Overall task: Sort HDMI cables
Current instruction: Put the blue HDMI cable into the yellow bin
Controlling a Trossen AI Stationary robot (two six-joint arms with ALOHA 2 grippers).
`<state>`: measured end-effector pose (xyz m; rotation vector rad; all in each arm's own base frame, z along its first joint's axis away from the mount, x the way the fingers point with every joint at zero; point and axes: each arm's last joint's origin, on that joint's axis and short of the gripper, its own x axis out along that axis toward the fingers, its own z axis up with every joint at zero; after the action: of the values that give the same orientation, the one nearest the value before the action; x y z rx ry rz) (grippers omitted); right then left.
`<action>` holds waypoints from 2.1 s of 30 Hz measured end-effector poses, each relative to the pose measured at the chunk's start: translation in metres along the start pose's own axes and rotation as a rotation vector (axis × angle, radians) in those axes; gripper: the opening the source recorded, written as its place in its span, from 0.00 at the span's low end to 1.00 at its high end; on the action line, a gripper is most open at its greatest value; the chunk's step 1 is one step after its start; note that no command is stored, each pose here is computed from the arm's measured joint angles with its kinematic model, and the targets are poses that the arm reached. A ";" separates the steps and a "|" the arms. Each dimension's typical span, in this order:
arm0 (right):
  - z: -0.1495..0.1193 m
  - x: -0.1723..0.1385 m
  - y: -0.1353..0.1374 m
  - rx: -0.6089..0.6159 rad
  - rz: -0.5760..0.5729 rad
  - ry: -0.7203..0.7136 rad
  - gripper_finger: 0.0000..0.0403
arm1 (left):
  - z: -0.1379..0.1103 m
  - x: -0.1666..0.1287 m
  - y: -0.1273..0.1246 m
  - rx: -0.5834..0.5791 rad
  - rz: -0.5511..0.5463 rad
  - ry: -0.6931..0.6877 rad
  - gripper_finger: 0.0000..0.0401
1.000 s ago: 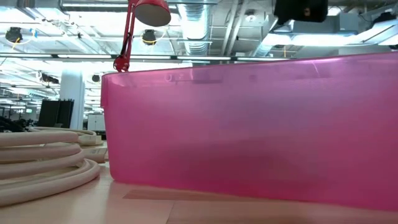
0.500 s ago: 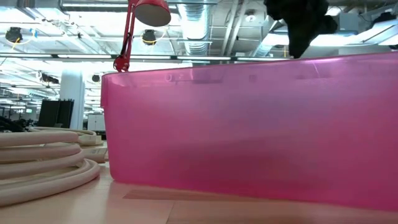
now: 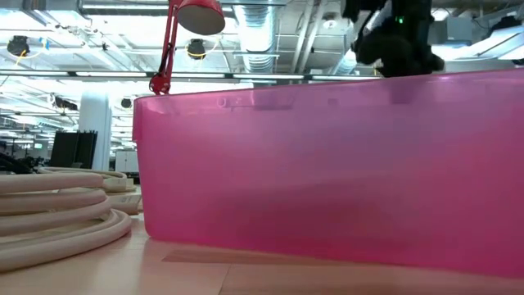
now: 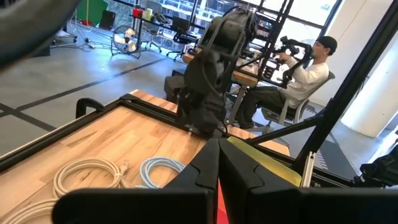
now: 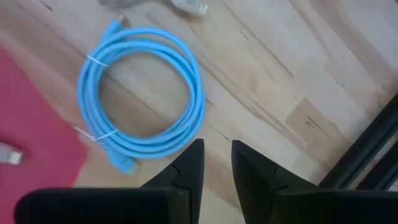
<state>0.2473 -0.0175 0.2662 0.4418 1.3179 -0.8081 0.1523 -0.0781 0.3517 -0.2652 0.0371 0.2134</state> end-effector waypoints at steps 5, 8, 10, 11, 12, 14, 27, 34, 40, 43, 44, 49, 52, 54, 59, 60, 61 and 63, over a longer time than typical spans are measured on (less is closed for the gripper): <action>-0.007 0.013 0.000 -0.074 -0.019 0.028 0.18 | 0.000 0.000 0.000 0.000 0.000 0.000 0.02; -0.009 0.016 0.000 -0.089 -0.021 0.039 0.17 | 0.000 0.000 0.000 0.000 0.000 0.000 0.02; -0.008 0.016 0.001 -0.101 -0.016 0.033 0.16 | 0.000 0.000 0.000 0.000 0.000 0.000 0.02; -0.008 0.016 0.001 -0.113 -0.011 0.030 0.16 | 0.000 0.000 0.000 0.000 0.000 0.000 0.02; -0.008 0.016 0.001 -0.126 -0.004 0.032 0.16 | 0.000 0.000 0.000 0.000 0.000 0.000 0.02; -0.008 0.016 0.002 -0.152 0.025 0.057 0.15 | 0.000 0.000 0.000 0.000 0.000 0.000 0.02; -0.009 0.016 0.002 -0.132 -0.015 0.022 0.15 | 0.000 0.000 0.000 0.000 -0.001 0.000 0.02; -0.007 0.017 0.001 -0.094 -0.018 0.023 0.37 | 0.000 0.000 0.000 0.000 -0.001 0.000 0.02; 0.002 0.019 -0.003 -0.042 -0.009 -0.014 0.60 | 0.000 0.000 0.000 0.006 -0.003 0.001 0.02; 0.011 0.021 -0.007 -0.002 0.008 -0.041 0.59 | 0.000 0.000 0.000 0.007 -0.003 0.001 0.02; 0.014 0.022 -0.008 0.007 0.015 -0.050 0.58 | 0.000 0.000 0.000 0.007 -0.003 0.001 0.02; 0.029 0.027 -0.020 0.056 0.087 -0.032 0.49 | 0.000 0.000 0.000 0.007 -0.003 0.001 0.02; 0.033 0.036 -0.027 0.072 0.141 0.001 0.46 | 0.000 0.000 0.000 0.007 -0.003 0.001 0.02; 0.029 0.048 -0.031 0.078 0.146 0.037 0.45 | 0.000 0.000 0.000 0.007 -0.002 0.001 0.02; 0.012 0.077 -0.033 0.078 0.161 0.112 0.46 | 0.000 0.000 0.000 0.007 -0.002 0.001 0.02; 0.009 0.082 -0.032 0.078 0.178 0.115 0.47 | 0.000 0.000 0.000 0.007 -0.001 0.000 0.02; 0.007 0.086 -0.030 0.080 0.195 0.114 0.47 | 0.000 0.000 0.000 0.007 0.001 0.000 0.02; 0.002 0.092 -0.026 0.074 0.211 0.107 0.48 | 0.000 0.000 0.000 0.007 0.000 0.000 0.02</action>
<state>0.2333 -0.0607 0.1817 0.6789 1.3169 -0.6660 0.1522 -0.0781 0.3517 -0.2579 0.0378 0.2136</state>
